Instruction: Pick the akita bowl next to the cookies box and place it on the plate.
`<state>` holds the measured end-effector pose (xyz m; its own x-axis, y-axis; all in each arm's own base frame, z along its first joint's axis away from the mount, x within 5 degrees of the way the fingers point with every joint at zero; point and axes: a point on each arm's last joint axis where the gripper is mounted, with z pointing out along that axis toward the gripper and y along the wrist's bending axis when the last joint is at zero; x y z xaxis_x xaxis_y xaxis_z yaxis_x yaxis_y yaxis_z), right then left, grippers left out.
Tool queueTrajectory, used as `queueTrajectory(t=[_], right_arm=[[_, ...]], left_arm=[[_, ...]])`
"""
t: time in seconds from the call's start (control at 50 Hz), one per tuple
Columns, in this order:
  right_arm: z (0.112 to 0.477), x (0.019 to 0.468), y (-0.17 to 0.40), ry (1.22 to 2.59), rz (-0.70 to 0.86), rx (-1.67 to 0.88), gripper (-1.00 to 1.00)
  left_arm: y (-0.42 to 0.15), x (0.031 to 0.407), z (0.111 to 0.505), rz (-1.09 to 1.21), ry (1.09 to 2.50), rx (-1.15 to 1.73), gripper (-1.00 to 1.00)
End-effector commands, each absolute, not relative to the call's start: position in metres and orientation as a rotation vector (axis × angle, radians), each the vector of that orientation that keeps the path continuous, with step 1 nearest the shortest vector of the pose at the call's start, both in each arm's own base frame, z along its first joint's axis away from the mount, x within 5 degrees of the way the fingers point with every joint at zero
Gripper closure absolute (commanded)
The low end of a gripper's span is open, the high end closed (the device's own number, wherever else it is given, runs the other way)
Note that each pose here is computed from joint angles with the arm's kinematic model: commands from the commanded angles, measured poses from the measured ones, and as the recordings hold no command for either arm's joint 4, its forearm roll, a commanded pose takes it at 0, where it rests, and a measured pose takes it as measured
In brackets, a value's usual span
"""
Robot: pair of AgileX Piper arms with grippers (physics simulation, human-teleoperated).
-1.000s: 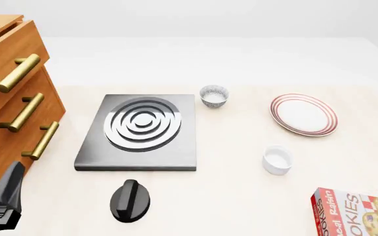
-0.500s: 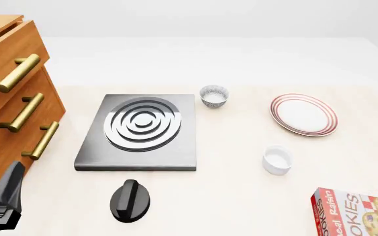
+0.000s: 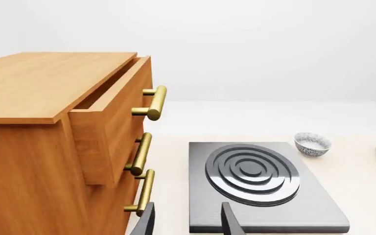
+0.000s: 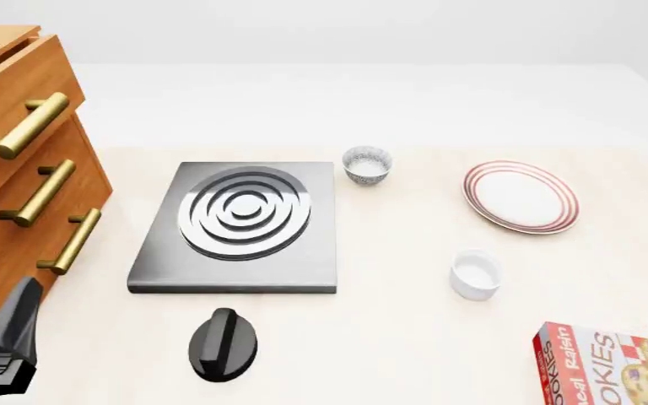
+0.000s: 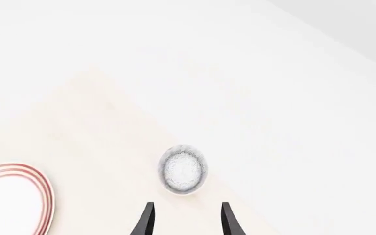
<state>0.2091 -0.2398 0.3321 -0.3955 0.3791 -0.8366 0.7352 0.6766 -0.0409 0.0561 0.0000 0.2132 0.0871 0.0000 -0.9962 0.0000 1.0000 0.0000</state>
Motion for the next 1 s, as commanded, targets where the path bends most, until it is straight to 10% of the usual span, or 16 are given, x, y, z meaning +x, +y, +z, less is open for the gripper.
queueTrajectory(t=[0.02,1.0], right_arm=[[0.335,0.217,-0.259,2.028,-0.516,0.898,-1.00],[0.297,0.249,-0.334,2.122,-0.498,1.003,-1.00]], left_arm=[[0.000,0.056,0.213,0.000,1.484,0.000,-1.00],[0.000,0.056,0.213,0.000,1.484,0.000,-1.00]])
